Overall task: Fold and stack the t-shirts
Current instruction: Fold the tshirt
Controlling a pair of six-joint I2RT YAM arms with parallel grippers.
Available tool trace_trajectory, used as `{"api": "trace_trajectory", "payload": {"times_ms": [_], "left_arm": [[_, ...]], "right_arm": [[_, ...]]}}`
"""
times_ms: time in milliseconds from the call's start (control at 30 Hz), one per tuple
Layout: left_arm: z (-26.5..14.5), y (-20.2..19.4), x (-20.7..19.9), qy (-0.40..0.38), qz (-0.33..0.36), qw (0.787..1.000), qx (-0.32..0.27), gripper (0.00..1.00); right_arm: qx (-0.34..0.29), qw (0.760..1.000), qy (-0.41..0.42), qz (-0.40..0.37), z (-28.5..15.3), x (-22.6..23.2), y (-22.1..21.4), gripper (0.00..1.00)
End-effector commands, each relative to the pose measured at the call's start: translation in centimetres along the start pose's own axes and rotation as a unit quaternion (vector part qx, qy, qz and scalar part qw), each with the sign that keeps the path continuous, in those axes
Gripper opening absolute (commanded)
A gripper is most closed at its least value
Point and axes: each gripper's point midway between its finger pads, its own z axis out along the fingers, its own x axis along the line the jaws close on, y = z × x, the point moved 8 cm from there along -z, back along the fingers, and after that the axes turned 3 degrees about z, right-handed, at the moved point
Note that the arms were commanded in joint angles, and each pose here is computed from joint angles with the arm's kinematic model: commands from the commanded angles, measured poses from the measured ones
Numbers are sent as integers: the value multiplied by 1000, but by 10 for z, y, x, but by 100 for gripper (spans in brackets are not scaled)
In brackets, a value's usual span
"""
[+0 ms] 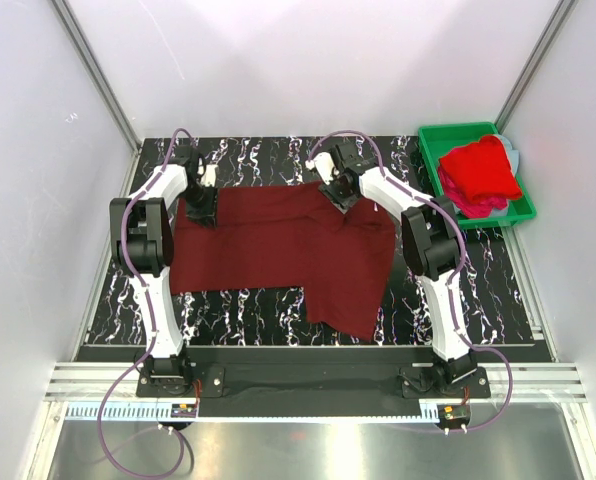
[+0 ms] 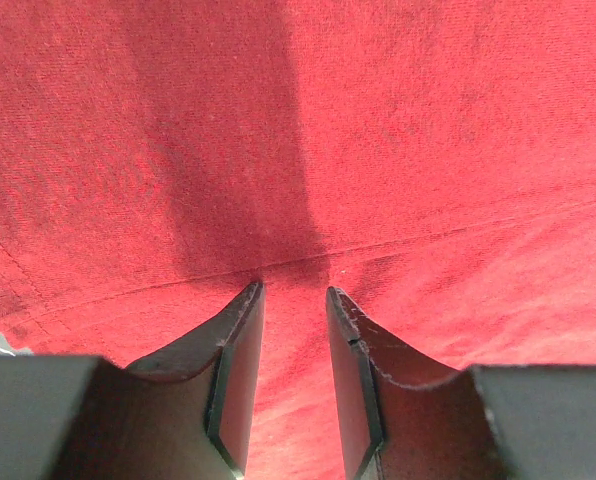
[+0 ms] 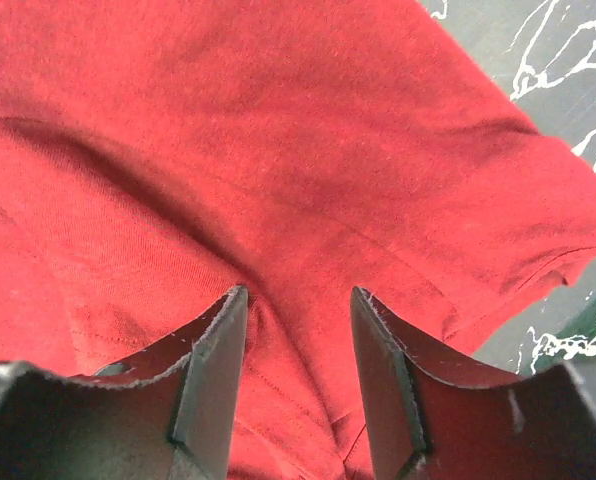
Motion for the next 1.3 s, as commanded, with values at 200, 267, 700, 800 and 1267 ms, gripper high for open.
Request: {"api": "trace_trajectory", "payload": {"times_ms": [200,267,700,800,1267], "left_arm": [[-21,7,-4,7,7,999,-36,37],[-22,8,-3,7,6,999,-38,37],[-26,8,-5,5,7,999,-41,37],[-25,8,-5,5,7,999,-41,37],[-21,7,-4,4,5,999,-37,37]], "right_arm": [[-93,995,12,-14,-71,8,39,48],[-90,994,52,-21,-78,26,35,43],[-22,991,126,-49,-54,84,0,34],[-17,991,117,-56,-49,83,-3,34],[9,994,90,-64,-28,80,-12,33]]}}
